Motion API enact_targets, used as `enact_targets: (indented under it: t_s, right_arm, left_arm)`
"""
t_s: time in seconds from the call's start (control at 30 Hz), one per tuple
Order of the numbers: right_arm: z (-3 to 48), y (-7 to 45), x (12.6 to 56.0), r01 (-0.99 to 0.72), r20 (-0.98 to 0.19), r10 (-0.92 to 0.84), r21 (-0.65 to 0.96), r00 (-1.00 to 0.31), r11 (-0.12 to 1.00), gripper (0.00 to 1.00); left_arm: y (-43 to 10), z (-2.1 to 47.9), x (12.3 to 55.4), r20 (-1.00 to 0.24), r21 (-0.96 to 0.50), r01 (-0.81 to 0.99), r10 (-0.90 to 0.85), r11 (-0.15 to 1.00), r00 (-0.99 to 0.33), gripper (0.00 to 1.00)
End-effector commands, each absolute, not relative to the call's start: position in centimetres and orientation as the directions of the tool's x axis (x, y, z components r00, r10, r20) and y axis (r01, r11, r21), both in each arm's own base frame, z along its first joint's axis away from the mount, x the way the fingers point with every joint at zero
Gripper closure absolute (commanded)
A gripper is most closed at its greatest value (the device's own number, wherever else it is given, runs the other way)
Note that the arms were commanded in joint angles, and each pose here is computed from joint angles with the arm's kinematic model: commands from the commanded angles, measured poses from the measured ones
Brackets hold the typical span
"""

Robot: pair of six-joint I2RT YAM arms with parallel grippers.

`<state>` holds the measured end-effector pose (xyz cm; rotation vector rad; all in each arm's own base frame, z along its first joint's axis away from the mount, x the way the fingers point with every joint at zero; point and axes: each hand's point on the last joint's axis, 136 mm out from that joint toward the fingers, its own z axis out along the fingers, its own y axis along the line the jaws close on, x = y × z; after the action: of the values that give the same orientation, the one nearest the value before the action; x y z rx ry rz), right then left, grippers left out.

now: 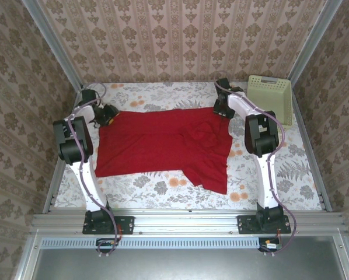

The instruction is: Fold the inside-out t-shirt

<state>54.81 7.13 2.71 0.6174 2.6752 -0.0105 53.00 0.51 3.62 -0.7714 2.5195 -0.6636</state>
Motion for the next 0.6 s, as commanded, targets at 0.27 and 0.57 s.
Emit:
enact_targets:
  t_s: [0.27,0.57]
  right_arm:
    - [11.0,7.1,56.0,0.301,-0.458,0.295,0.062,-0.839,0.952,0.42]
    - [15.5,8.3,44.3,0.239,-0.484,0.279,0.145,-0.829,0.96,0.3]
  left_arm:
    - [3.0,9.9,46.5,-0.311,-0.347,-0.503,-0.603,0.792,-0.735,0.36]
    - [3.3,9.0,33.9,-0.306,-0.263,-0.598,-0.654,0.757,-0.692,0.18]
